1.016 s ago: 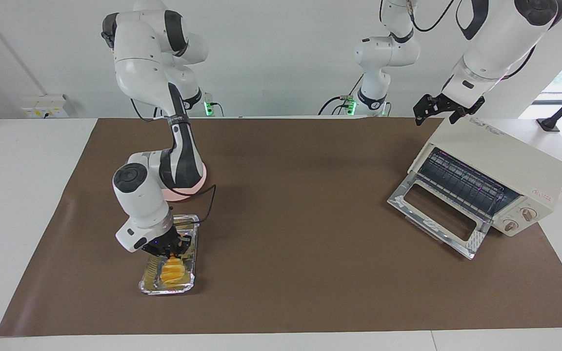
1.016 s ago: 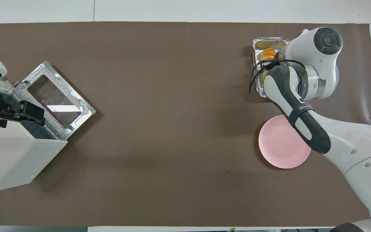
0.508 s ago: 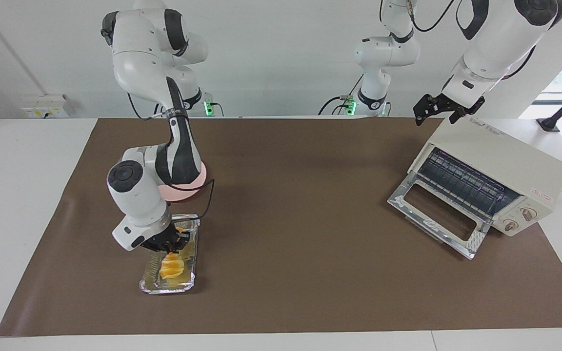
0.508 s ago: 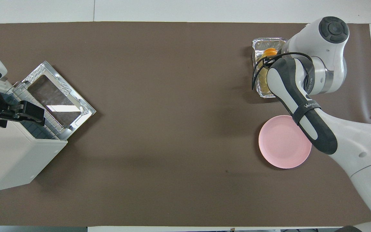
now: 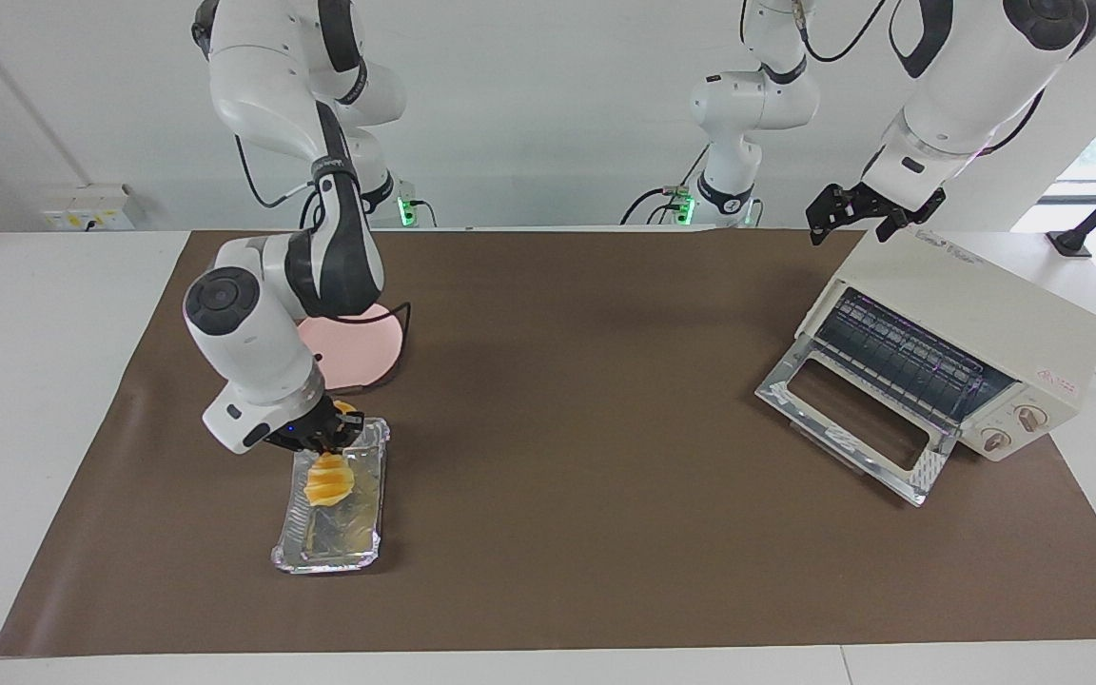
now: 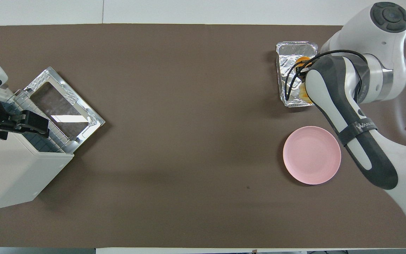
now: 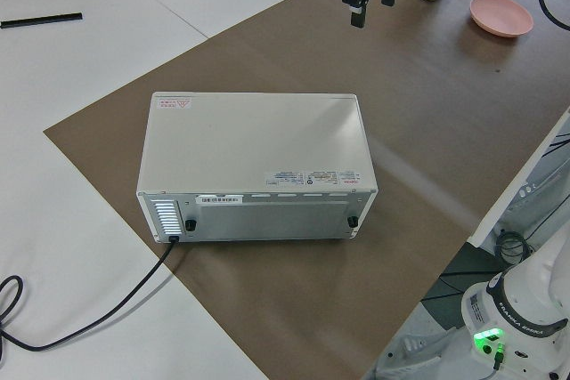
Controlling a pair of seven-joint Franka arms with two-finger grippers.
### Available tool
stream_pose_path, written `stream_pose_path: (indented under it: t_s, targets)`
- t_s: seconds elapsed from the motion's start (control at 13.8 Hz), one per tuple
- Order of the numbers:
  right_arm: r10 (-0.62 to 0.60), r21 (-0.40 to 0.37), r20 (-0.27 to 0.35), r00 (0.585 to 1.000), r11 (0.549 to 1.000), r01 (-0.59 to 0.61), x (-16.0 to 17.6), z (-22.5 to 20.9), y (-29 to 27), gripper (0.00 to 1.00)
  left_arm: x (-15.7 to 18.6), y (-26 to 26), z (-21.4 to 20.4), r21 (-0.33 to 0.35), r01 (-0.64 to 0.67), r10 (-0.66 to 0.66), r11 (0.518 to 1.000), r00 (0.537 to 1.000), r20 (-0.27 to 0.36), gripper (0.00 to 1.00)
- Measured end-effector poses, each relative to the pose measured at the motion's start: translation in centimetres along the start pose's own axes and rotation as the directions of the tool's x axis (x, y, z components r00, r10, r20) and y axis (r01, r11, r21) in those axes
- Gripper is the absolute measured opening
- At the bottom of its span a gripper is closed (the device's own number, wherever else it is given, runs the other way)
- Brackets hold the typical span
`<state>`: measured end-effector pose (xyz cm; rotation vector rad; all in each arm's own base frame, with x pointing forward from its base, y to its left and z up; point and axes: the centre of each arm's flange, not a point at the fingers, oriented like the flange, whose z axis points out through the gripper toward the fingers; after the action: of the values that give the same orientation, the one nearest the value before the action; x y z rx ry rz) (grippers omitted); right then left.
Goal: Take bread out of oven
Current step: 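Carry the bread slices onto the pink plate with the right gripper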
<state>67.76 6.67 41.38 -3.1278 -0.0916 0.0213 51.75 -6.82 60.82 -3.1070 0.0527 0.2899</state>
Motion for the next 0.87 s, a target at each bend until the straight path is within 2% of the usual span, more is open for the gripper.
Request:
stream_pose_path:
  t_s: [0.22, 0.44, 0.58, 0.87]
  targets:
    - [-0.003, 0.000, 0.031, 1.000, 1.000, 0.003, -4.2, -2.9, -0.1, 0.12, 0.0, 0.0, 0.0, 0.000, 0.000, 0.000, 1.000, 1.000, 0.000, 1.00]
    - [-0.005, 0.001, 0.058, 0.998, 1.000, 0.005, -9.7, -2.9, -0.1, 0.12, 0.0, 0.0, 0.0, 0.000, 0.000, 0.000, 1.000, 1.000, 0.000, 1.00]
    - [-0.006, 0.002, 0.034, 0.999, 1.000, 0.006, -13.1, -1.6, 0.0, 0.12, 0.0, 0.0, 0.0, 0.000, 0.000, 0.000, 1.000, 1.000, 0.000, 1.00]
    - [-0.007, 0.003, -0.047, 0.999, 1.000, 0.007, -19.9, 4.1, 0.3, 0.12, 0.0, 0.0, 0.0, 0.000, 0.000, 0.000, 1.000, 1.000, 0.000, 1.00]
